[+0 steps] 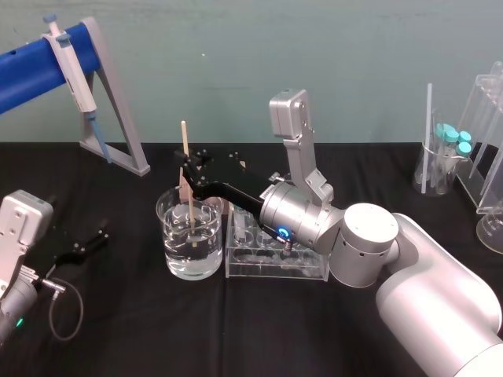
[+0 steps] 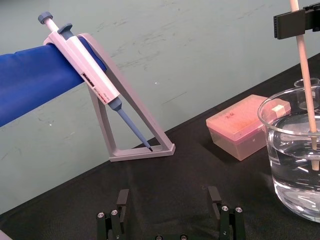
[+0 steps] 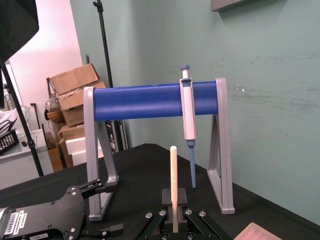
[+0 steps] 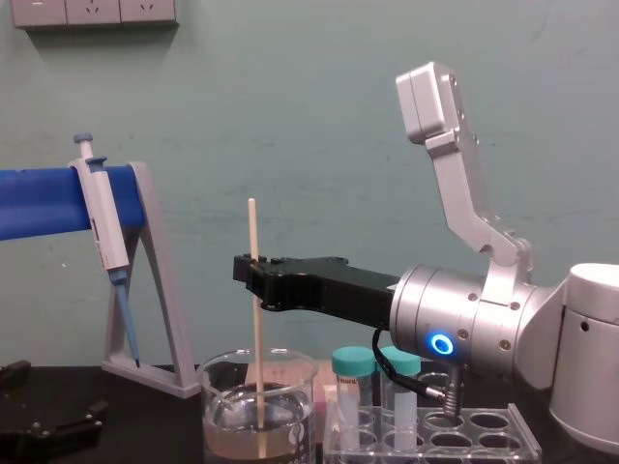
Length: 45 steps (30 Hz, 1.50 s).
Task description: Hold the thermometer with one hand and immerse one end into the beaker, then reinsert it into the test tube rack.
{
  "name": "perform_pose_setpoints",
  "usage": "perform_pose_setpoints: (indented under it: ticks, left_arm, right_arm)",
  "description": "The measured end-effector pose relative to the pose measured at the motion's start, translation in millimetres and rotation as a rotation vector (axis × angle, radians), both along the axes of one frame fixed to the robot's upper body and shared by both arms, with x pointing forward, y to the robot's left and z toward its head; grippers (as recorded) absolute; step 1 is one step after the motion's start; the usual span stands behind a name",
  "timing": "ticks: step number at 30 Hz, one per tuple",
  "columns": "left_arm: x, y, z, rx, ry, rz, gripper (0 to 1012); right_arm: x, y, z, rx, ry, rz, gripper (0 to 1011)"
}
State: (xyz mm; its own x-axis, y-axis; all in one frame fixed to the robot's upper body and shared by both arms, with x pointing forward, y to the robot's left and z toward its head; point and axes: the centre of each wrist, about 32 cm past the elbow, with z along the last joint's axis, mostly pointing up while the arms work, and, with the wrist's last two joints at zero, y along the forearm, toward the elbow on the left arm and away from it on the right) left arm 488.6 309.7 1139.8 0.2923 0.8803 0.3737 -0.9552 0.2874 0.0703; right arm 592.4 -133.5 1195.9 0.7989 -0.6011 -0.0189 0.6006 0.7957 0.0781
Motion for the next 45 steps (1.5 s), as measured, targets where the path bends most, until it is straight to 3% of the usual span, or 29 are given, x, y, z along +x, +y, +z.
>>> perform_pose_setpoints:
  ticks: [45]
  left_arm:
    - [0.0,0.0,0.0,0.000,0.000,0.000,1003]
  right_arm:
    - [0.0,0.0,0.0,0.000,0.000,0.000,48]
